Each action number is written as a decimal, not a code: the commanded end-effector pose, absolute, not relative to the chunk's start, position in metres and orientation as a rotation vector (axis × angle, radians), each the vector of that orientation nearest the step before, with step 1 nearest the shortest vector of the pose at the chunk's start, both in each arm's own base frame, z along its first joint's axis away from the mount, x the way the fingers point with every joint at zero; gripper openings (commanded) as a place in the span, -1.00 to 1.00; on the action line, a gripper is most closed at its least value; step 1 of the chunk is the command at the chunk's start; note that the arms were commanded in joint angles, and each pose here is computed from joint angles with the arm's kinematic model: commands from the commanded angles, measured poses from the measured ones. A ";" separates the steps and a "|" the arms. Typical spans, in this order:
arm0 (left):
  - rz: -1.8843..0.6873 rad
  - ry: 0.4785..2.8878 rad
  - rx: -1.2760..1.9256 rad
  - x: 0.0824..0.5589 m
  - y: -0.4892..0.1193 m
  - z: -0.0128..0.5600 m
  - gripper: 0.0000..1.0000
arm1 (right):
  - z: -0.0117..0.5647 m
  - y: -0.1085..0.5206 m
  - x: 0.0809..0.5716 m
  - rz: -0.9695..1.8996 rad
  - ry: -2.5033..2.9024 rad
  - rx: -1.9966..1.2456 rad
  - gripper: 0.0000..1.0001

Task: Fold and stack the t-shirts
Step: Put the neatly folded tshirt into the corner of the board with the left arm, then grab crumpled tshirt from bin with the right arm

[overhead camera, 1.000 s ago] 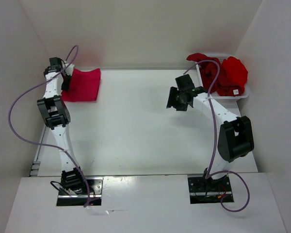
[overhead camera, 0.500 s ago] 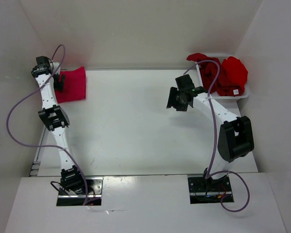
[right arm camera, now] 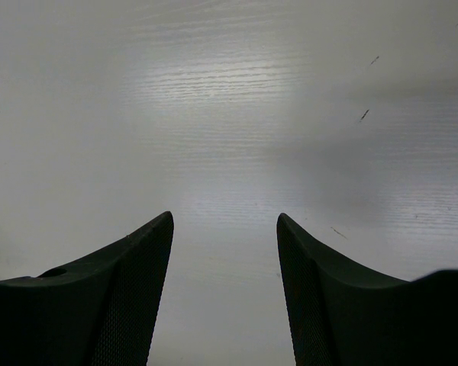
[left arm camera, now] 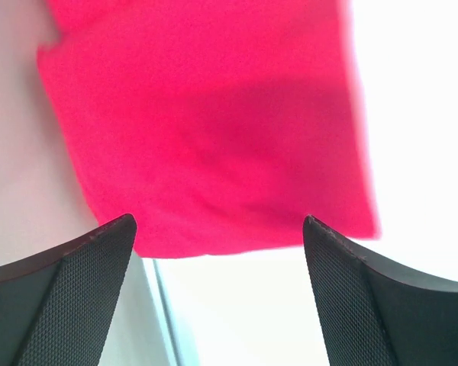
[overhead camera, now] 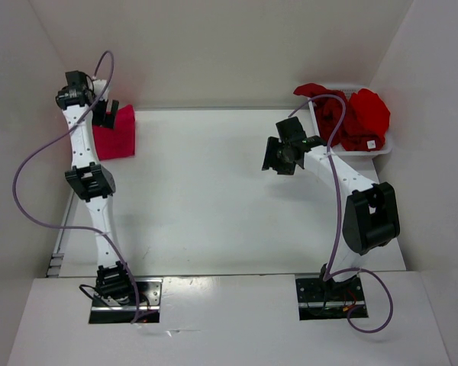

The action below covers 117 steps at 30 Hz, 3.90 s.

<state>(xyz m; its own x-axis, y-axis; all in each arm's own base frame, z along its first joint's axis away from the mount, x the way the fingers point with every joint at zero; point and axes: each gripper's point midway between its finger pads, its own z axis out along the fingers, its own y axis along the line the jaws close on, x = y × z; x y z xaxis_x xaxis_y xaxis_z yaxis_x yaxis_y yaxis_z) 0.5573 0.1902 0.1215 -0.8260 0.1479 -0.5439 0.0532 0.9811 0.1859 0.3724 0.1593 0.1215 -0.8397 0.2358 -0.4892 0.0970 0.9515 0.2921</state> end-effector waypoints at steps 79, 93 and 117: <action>-0.660 2.307 0.819 0.385 -0.195 0.210 0.98 | 0.333 -0.033 0.510 -0.379 1.601 0.957 -1.00; -0.621 2.248 0.822 0.373 -0.189 0.231 0.98 | 0.226 -0.094 0.504 -0.578 1.798 1.090 0.75; -0.649 2.312 0.817 0.382 -0.186 0.204 0.98 | 0.140 -0.119 0.485 -0.589 1.906 1.191 0.78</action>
<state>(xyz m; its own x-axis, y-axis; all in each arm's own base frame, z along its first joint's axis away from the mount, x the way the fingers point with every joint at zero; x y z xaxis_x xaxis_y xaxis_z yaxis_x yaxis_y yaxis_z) 0.3800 -0.1837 0.2060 -0.6511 0.3768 -0.6589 0.6562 0.7157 -0.2392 0.4855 -0.1279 0.1332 -0.2826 0.5390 -0.7935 0.8902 0.4555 -0.0076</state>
